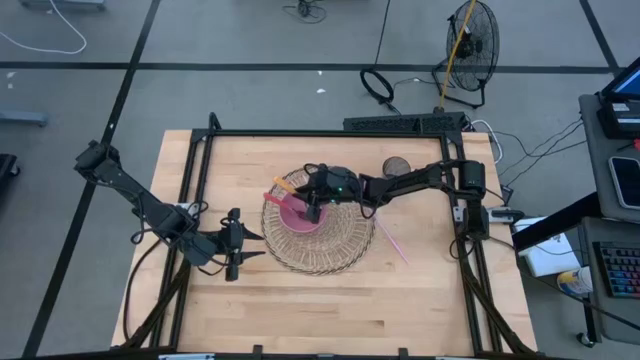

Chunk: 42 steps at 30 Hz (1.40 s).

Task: Pick & Place Utensil
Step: Put the yellow spoon into the pink bowl, then put the blue cup on the brown mat to the top right of the pink bowl

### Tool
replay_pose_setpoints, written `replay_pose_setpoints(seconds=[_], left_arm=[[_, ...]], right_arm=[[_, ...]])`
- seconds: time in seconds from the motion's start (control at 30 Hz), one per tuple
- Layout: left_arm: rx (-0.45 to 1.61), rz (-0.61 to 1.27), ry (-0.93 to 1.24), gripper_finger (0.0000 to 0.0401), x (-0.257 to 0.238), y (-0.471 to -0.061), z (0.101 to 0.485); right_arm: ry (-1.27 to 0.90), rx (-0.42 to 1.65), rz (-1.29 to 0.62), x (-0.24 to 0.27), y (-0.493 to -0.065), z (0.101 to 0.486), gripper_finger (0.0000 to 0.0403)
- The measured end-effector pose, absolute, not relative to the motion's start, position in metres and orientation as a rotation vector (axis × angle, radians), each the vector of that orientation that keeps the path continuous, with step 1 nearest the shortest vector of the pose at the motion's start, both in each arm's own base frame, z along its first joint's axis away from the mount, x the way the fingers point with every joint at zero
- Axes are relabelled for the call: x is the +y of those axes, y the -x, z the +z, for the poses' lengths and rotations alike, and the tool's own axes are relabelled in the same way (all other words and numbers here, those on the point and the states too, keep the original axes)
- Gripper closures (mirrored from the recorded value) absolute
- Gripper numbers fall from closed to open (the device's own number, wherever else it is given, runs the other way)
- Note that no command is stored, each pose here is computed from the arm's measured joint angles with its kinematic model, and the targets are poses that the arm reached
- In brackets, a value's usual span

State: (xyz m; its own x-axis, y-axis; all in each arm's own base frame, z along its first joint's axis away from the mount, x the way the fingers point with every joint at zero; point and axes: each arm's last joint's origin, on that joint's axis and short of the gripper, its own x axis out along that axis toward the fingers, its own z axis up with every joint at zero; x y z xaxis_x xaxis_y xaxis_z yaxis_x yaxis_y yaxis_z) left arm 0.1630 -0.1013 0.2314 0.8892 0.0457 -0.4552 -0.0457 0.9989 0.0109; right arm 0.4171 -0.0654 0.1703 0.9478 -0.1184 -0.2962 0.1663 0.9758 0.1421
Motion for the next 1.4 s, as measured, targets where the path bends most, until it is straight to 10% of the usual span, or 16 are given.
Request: replay_pose_setpoints(seconds=[0.83,1.4], left_arm=[[0.486,0.047,0.009,0.0231,-0.102,-0.161,0.23],[0.492,0.048,0.006,0.0231,-0.102,-0.161,0.229]], right_arm=[[-0.17,0.406,-0.12,-0.077,-0.442,0.155,0.0352],[-0.156,0.39,-0.116,-0.077,-0.442,0.157,0.0278]])
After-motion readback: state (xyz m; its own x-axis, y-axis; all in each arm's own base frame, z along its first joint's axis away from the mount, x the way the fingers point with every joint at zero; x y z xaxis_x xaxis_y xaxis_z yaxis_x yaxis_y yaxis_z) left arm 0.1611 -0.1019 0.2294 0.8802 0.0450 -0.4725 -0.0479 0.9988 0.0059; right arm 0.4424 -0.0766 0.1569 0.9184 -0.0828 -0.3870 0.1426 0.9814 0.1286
